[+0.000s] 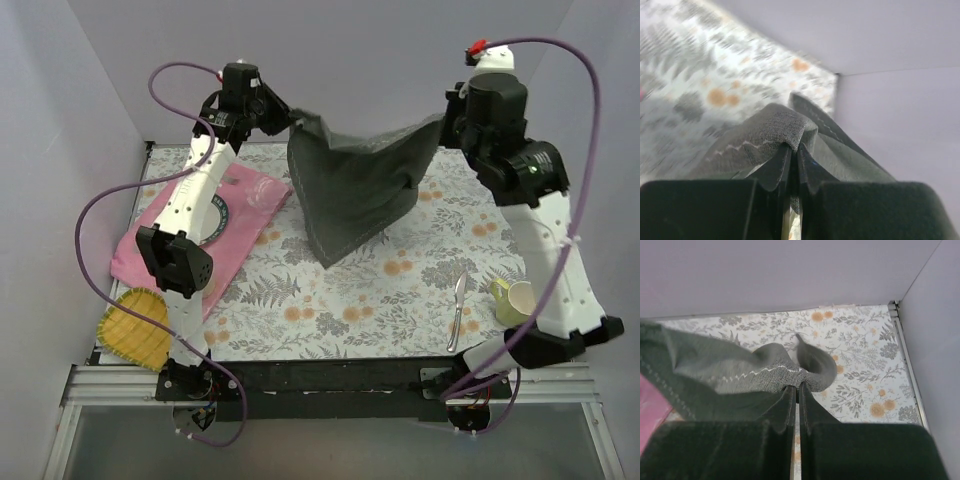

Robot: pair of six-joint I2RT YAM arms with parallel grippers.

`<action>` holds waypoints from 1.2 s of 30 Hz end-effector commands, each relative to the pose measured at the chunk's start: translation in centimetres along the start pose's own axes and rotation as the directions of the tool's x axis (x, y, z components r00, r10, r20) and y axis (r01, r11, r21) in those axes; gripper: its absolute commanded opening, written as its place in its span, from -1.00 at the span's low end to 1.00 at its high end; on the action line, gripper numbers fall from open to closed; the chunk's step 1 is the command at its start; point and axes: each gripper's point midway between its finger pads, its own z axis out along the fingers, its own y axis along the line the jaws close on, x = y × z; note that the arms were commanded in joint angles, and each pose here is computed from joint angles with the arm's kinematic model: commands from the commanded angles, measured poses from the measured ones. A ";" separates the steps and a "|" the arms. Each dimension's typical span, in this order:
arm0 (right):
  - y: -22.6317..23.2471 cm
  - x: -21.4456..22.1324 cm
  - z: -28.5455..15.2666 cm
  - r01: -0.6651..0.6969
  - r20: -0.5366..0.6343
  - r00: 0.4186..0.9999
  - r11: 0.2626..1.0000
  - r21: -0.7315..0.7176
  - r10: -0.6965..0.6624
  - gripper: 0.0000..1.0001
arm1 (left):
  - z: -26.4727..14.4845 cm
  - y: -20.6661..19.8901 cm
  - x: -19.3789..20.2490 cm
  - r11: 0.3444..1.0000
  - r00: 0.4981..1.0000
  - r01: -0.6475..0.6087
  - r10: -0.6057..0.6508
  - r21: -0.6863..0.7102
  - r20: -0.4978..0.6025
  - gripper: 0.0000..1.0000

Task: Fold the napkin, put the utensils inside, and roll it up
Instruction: Flatten the napkin out

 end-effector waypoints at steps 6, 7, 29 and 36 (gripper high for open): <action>-2.5 2.3 -10.1 -0.095 0.059 0.993 0.988 -0.125 0.103 -0.97 | -12.8 -10.2 -1.3 0.882 0.973 -0.229 0.188 0.413 0.137 -1.00; -2.1 3.9 -10.3 -0.097 0.014 0.995 0.984 -0.152 0.101 -0.97 | -13.3 -8.3 0.2 0.899 0.975 -0.221 0.197 0.379 0.100 -1.00; 4.4 42.1 -18.4 -0.499 -0.893 0.378 0.758 -0.419 -0.245 -0.85 | -20.8 28.6 18.3 0.811 0.930 -0.295 0.121 -0.506 -0.348 -0.22; 3.6 35.8 -8.7 -0.180 -0.807 0.528 0.894 -0.410 -0.263 0.41 | -19.8 23.0 13.7 0.845 0.948 -0.295 0.198 -0.446 -0.250 0.34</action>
